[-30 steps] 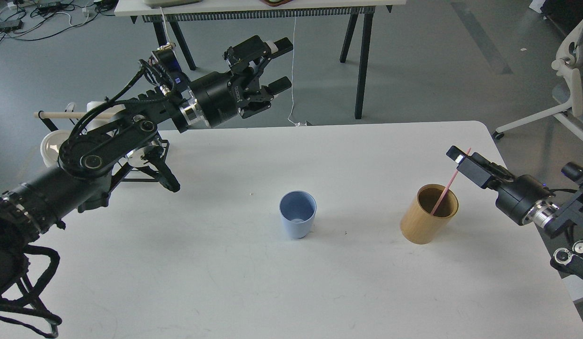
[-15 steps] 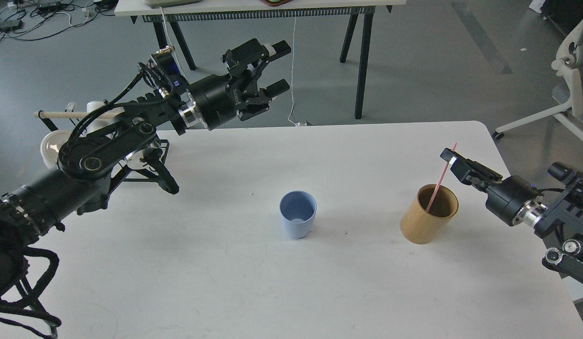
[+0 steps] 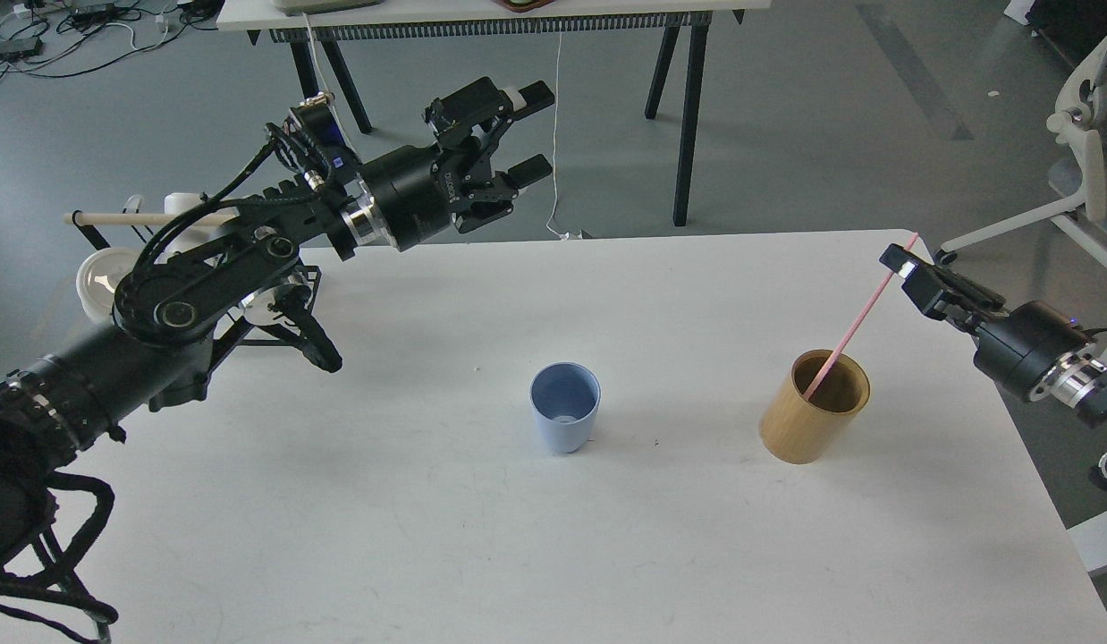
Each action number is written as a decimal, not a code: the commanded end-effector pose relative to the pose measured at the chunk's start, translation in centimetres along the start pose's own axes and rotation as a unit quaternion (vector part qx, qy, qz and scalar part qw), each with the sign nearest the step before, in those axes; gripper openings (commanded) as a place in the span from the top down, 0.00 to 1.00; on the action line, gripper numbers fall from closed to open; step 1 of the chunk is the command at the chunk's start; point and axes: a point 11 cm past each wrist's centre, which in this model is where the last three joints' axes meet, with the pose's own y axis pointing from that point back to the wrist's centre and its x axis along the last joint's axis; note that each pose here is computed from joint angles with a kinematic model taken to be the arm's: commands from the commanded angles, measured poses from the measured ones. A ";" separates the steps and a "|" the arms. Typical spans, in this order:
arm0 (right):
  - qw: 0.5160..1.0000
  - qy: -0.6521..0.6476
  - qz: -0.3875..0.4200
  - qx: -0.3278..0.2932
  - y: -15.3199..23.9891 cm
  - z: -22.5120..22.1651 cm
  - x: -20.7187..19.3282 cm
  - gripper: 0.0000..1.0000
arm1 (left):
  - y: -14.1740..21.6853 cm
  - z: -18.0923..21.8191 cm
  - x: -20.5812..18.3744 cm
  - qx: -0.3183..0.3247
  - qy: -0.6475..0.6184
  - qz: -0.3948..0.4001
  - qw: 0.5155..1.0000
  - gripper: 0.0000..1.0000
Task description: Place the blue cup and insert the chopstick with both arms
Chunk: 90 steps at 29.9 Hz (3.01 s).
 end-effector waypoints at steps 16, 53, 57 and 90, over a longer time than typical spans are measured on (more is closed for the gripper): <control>0.980 -0.005 0.018 0.199 -11.5 -14.0 3.7 1.00 | 12.5 -1.9 6.7 0.056 -0.010 0.126 0.990 0.01; 0.969 0.005 -0.111 0.222 -18.2 -18.5 -10.3 0.58 | 15.0 -4.2 6.2 0.071 0.013 0.149 0.986 0.01; 0.967 -0.007 -0.101 0.235 -18.1 -19.5 -9.8 0.35 | 14.8 -4.2 6.1 0.070 0.014 0.148 0.986 0.01; 0.805 -0.580 0.033 0.119 -9.6 -6.1 0.2 0.01 | 17.9 -2.3 8.5 -0.005 0.074 0.232 0.970 0.01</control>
